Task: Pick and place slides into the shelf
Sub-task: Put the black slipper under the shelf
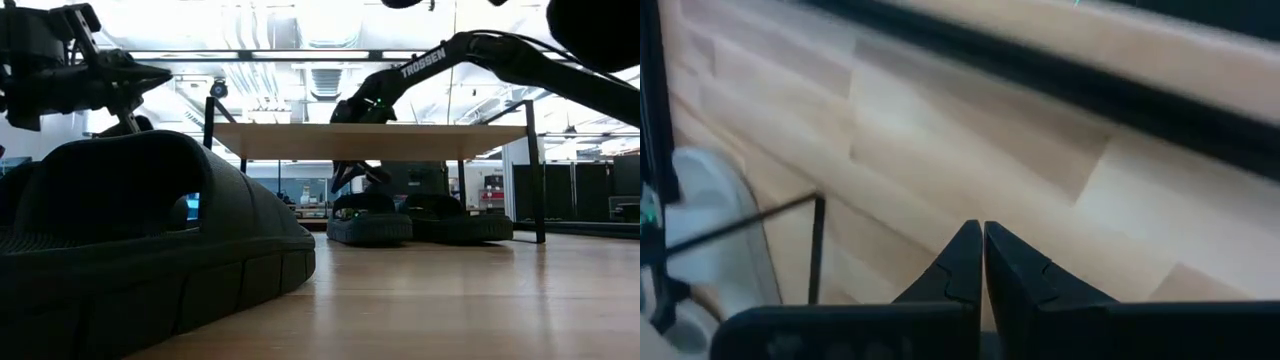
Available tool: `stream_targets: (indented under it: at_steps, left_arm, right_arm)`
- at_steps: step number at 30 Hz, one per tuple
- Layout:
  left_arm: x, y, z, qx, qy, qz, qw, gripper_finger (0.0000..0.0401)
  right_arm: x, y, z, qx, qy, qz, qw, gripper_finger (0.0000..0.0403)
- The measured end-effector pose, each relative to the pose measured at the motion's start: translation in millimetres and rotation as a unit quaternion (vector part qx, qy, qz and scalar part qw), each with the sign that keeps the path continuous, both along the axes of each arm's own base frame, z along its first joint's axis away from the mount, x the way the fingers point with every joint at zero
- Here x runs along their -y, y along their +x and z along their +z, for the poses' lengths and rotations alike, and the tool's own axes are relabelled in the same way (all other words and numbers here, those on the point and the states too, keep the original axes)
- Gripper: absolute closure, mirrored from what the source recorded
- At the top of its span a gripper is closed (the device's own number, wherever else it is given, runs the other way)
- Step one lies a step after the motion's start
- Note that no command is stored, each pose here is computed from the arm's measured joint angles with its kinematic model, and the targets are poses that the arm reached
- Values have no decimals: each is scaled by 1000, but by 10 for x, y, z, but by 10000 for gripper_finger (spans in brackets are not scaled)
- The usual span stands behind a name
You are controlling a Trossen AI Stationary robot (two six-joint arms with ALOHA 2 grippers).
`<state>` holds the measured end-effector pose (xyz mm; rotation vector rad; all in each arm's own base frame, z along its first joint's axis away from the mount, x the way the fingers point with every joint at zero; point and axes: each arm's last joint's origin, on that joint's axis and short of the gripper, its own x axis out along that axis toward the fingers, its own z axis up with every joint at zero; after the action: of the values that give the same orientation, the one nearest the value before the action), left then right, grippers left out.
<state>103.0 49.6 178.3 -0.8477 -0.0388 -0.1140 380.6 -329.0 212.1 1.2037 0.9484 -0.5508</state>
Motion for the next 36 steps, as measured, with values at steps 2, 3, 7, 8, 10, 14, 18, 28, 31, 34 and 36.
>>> stream_targets:
  at_steps: [2, 3, 7, 8, 10, 14, 18, 28, 31, 34, 36]
  left_arm:
    - [-1, 0, 28, 4, 3, 2, 1000, 401]
    - [-3, -1, 55, 12, 8, 6, 1000, 401]
    - [-9, -5, 115, 37, 22, 23, 999, 401]
    - [-11, -5, 118, 38, 23, 26, 999, 401]
    - [-11, -6, 121, 39, 23, 28, 999, 401]
    - [-12, -6, 120, 39, 23, 28, 999, 401]
    - [-15, 0, 114, 36, 21, 28, 999, 401]
    - [-17, 1, 118, 36, 21, 28, 999, 401]
    - [-17, 2, 117, 35, 21, 28, 999, 401]
    - [-16, 1, 118, 36, 21, 27, 999, 401]
    - [-17, 1, 118, 36, 21, 28, 999, 401]
  right_arm:
    - [-33, 7, -25, -8, 2, 14, 1000, 394]
    - [-46, 19, -35, -8, 0, 22, 1000, 394]
    - [-96, 47, -64, -2, 14, 46, 999, 394]
    - [-106, 61, -93, 0, 19, 51, 999, 394]
    - [-136, 93, -160, -4, 31, 57, 998, 394]
    - [-196, 190, -301, -5, 40, 70, 997, 394]
    - [-230, 277, -507, -13, 48, 79, 996, 394]
    - [-249, 325, -802, -6, 100, 91, 991, 394]
    - [-235, 324, -792, 2, 107, 92, 990, 394]
    - [-243, 279, -786, 8, 139, 99, 985, 394]
    - [-281, 213, -779, -6, 177, 103, 979, 394]
